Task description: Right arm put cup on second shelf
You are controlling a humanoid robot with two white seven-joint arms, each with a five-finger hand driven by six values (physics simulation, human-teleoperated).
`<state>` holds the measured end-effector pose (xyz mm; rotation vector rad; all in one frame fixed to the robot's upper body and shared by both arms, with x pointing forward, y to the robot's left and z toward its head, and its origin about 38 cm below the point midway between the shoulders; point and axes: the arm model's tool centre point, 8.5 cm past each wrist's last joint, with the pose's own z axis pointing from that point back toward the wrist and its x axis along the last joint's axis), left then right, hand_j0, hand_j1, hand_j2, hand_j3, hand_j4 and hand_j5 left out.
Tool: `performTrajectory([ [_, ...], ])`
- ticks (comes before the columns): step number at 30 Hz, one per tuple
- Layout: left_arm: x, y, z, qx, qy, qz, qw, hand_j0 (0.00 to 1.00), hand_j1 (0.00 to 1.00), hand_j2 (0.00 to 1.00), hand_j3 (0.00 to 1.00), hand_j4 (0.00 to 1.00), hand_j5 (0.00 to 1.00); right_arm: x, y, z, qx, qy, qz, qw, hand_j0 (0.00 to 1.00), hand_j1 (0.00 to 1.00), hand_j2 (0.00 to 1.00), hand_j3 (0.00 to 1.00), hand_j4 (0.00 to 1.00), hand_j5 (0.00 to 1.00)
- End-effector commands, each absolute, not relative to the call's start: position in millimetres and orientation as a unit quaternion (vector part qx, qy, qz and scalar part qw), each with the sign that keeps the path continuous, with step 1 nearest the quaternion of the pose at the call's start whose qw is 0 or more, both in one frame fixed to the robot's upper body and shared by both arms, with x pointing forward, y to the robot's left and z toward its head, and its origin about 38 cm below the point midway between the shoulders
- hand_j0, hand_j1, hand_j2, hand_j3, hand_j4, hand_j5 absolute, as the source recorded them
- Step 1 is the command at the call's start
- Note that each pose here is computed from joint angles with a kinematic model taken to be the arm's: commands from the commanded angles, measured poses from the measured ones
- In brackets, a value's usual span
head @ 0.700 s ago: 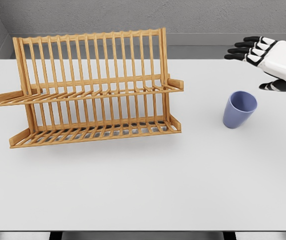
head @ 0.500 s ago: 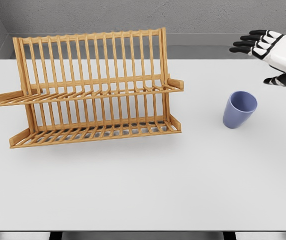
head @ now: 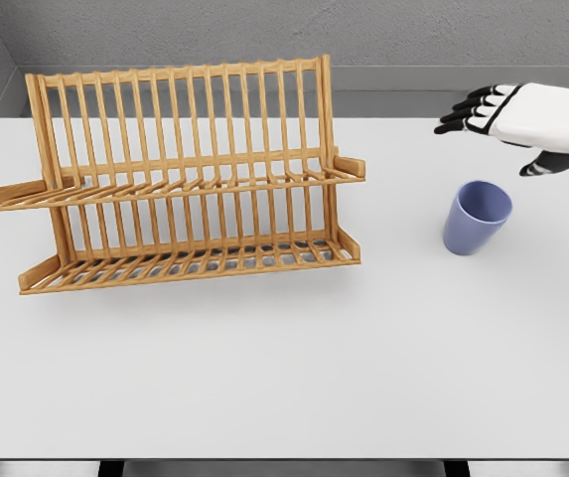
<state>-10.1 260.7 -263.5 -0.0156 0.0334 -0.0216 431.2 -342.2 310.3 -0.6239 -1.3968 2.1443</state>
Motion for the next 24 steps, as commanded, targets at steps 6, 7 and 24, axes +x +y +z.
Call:
performTrajectory([
  [6,-10,261,-264,-0.008,0.017,-0.011,1.000,1.00,1.00,1.00,1.00,1.00,1.00,435,-345,280,-0.202,-0.489,0.802,0.277,1.00,1.00,1.00,1.00,1.00,1.00],
  [7,-10,261,-264,-0.008,0.017,-0.011,1.000,1.00,1.00,1.00,1.00,1.00,1.00,435,-348,277,-0.201,-0.485,0.803,0.281,1.00,1.00,1.00,1.00,1.00,1.00],
  [24,-10,261,-264,-0.008,0.017,-0.011,1.000,1.00,1.00,1.00,1.00,1.00,1.00,431,-351,239,-0.166,-0.450,0.823,0.303,1.00,1.00,1.00,1.00,1.00,1.00],
])
